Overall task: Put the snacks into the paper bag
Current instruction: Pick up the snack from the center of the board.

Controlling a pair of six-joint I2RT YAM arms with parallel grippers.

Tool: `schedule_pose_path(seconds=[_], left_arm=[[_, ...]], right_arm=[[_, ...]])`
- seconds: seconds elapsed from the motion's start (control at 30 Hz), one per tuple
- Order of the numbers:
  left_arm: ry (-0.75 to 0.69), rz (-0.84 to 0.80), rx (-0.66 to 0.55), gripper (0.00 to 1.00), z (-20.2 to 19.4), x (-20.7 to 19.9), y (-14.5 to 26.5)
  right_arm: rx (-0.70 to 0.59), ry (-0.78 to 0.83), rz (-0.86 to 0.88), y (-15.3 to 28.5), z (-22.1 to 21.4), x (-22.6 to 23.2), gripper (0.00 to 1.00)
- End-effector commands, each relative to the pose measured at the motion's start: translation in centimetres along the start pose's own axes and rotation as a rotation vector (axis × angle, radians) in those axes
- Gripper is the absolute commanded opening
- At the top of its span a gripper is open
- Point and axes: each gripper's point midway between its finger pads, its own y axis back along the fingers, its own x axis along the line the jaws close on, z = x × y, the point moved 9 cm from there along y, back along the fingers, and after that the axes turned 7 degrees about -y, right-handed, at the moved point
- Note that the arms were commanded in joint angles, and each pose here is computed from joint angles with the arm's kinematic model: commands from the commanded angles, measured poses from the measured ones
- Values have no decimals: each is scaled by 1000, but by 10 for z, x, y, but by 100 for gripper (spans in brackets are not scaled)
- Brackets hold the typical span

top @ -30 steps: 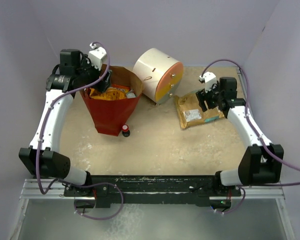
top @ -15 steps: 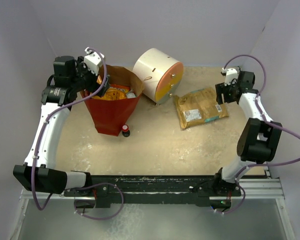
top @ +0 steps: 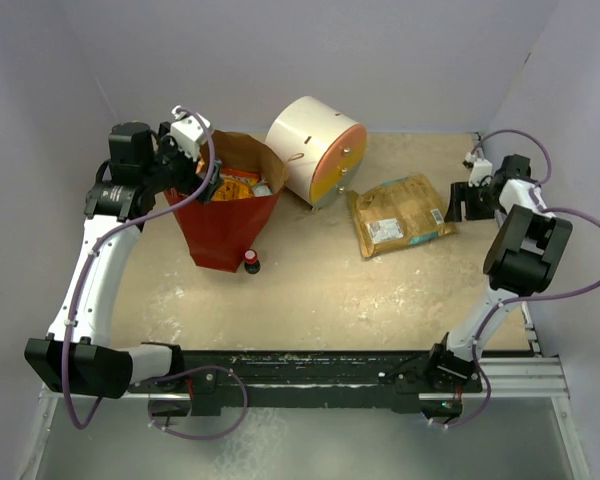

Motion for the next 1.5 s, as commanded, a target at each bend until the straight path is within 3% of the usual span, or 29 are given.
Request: schedule_pose_path(seconds=[0.0, 0.2, 0.37, 0.5, 0.77, 1.1, 1.47], left_arm=[[-40, -7, -78, 99, 11, -3, 5], [-44, -14, -69, 100, 7, -3, 3], [-45, -20, -61, 100, 5, -3, 1], [-48, -21, -62, 100, 5, -3, 0], [-74, -22, -65, 100, 5, -2, 1], [-124, -159, -154, 98, 16, -16, 5], [-158, -265, -181, 95, 31, -38, -9]], right_arm=[[43, 12, 117, 2, -5, 2, 71], [100, -7, 213, -12, -20, 5, 70], [114, -25, 257, -22, -27, 6, 63], [118, -30, 287, -28, -29, 7, 47], [61, 31, 325, -5, -14, 15, 0], [-75, 221, 468, 84, 3, 62, 0], [-351, 326, 760, 194, 21, 176, 0]])
